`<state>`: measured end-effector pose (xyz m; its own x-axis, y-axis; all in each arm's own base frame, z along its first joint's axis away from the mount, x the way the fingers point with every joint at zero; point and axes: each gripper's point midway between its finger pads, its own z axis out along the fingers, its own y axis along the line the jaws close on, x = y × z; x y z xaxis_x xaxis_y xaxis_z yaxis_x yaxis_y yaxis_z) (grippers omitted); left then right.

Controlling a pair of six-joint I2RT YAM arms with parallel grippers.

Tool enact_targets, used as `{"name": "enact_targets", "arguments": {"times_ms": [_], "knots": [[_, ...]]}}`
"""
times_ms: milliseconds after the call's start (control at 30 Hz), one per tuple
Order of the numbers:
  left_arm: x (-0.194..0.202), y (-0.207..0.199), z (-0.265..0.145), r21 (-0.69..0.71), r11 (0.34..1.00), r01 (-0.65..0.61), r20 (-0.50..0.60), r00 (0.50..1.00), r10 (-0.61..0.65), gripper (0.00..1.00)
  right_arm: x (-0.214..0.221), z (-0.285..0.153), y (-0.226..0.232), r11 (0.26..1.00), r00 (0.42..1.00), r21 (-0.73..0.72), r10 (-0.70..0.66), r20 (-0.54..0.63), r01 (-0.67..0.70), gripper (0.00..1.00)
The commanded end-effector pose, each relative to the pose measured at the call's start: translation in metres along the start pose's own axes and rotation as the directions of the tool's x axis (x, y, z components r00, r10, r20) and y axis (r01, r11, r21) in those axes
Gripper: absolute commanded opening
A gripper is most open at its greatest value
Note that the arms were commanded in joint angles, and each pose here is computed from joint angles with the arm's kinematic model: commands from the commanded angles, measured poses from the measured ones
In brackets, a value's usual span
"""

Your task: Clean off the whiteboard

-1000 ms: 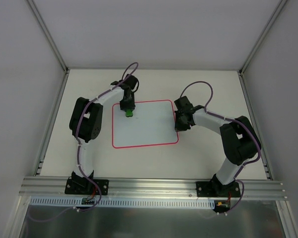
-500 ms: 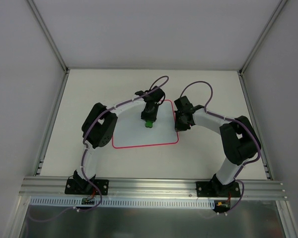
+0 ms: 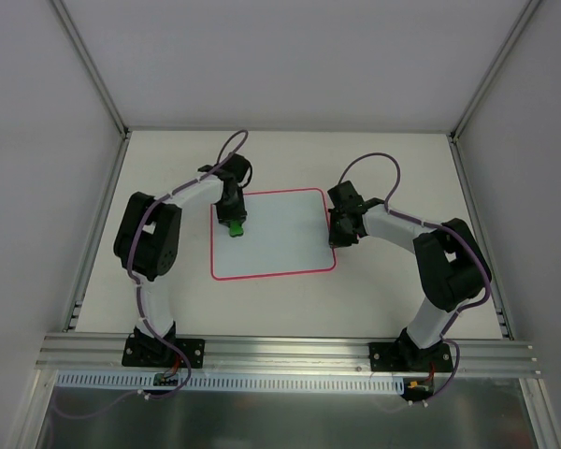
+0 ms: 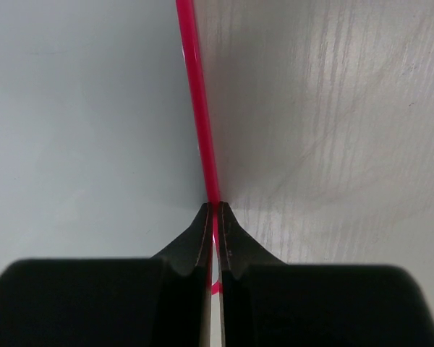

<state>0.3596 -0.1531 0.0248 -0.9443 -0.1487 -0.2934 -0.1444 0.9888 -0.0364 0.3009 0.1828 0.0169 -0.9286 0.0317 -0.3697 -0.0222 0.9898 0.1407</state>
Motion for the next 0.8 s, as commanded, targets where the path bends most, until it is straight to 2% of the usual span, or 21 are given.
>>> {"name": "enact_targets", "arguments": {"times_ms": [0, 300, 400, 500, 633, 767], "knots": [[0.065, 0.037, 0.021, -0.17, 0.982, -0.077, -0.202, 0.978, 0.042, 0.0, 0.039, 0.018, -0.028, 0.993, 0.992, 0.111, -0.014, -0.126, 0.029, 0.01], [0.11, -0.053, 0.014, 0.012, 0.974, -0.227, -0.25, 0.942, 0.223, 0.0, 0.036, 0.015, -0.027, 0.994, 0.993, 0.104, -0.014, -0.115, 0.026, 0.0], [0.115, -0.061, 0.011, 0.035, 0.972, -0.232, -0.25, 0.94, 0.233, 0.0, 0.036, 0.014, -0.029, 0.994, 0.994, 0.108, -0.016, -0.111, 0.028, 0.0], [0.108, -0.049, 0.011, -0.007, 0.972, -0.235, -0.226, 0.947, 0.227, 0.0, 0.037, 0.014, -0.029, 0.994, 0.993, 0.107, -0.016, -0.115, 0.028, 0.0], [0.089, -0.016, 0.009, -0.048, 0.988, -0.15, -0.217, 0.967, 0.136, 0.0, 0.037, 0.014, -0.03, 0.994, 0.993, 0.106, -0.018, -0.113, 0.03, 0.0], [0.066, 0.035, 0.017, -0.126, 0.991, -0.051, -0.213, 0.977, 0.023, 0.0, 0.038, 0.014, -0.029, 0.994, 0.993, 0.103, -0.02, -0.117, 0.033, 0.0]]}}
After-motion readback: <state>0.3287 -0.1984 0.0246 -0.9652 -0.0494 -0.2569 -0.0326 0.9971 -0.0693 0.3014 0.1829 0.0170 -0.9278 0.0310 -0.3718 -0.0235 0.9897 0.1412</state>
